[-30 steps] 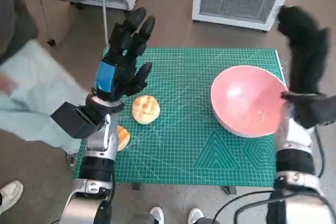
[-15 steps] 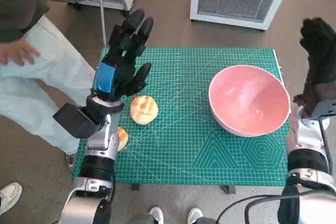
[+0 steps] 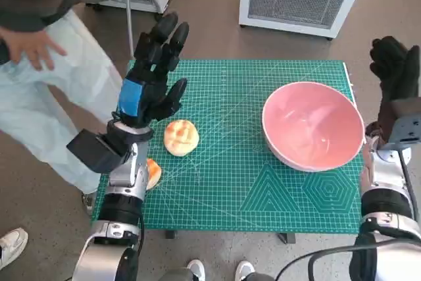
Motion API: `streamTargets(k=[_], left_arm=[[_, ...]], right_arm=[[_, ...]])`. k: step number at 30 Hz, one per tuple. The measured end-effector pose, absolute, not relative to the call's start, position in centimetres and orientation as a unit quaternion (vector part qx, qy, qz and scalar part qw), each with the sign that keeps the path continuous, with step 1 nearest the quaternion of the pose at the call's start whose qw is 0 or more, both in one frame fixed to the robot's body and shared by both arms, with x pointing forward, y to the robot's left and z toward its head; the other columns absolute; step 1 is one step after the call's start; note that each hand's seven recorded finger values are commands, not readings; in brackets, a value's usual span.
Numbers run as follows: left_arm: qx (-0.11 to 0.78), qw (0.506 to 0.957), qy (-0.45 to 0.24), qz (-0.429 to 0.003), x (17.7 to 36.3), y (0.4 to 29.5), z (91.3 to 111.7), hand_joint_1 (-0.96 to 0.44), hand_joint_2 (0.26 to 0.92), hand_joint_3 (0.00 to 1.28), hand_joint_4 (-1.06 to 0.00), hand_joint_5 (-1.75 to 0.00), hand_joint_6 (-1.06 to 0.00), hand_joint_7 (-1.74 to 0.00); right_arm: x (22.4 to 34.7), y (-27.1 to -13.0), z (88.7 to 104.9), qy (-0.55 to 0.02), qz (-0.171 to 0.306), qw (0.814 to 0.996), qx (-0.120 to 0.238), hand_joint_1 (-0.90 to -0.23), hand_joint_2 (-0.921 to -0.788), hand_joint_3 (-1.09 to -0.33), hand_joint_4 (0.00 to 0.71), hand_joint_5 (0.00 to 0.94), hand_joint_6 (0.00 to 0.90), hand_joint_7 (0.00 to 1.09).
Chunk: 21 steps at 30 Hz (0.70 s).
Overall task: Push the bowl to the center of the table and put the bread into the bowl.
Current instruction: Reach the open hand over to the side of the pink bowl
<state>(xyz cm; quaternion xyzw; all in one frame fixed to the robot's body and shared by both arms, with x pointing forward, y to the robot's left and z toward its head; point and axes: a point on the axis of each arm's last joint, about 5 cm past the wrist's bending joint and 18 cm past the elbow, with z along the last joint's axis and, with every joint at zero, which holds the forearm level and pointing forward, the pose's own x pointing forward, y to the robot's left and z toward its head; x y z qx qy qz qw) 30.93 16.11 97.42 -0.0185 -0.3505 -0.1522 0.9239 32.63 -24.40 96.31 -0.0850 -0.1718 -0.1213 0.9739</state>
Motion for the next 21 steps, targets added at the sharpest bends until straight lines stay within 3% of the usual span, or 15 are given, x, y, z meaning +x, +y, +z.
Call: streamTargets(k=[12, 21], left_arm=[[-0.024, 0.923, -0.352, -0.155, 30.9, 16.6, 97.3, -0.64, 0.921, 0.48, -0.20, -0.01, -0.02, -0.46], [-0.032, 0.925, -0.345, -0.156, 31.0, 17.4, 96.9, -0.64, 0.921, 0.46, -0.21, 0.00, -0.08, -0.35]], right_arm=[[32.5, -24.6, 95.5, -0.125, -0.117, 0.982, -0.080, -0.622, -0.921, -0.841, 0.219, 0.010, 0.080, 0.47], [32.2, -25.2, 94.6, -0.072, -0.145, 0.984, -0.070, -0.615, -0.921, -0.824, 0.246, 0.017, 0.127, 0.46]])
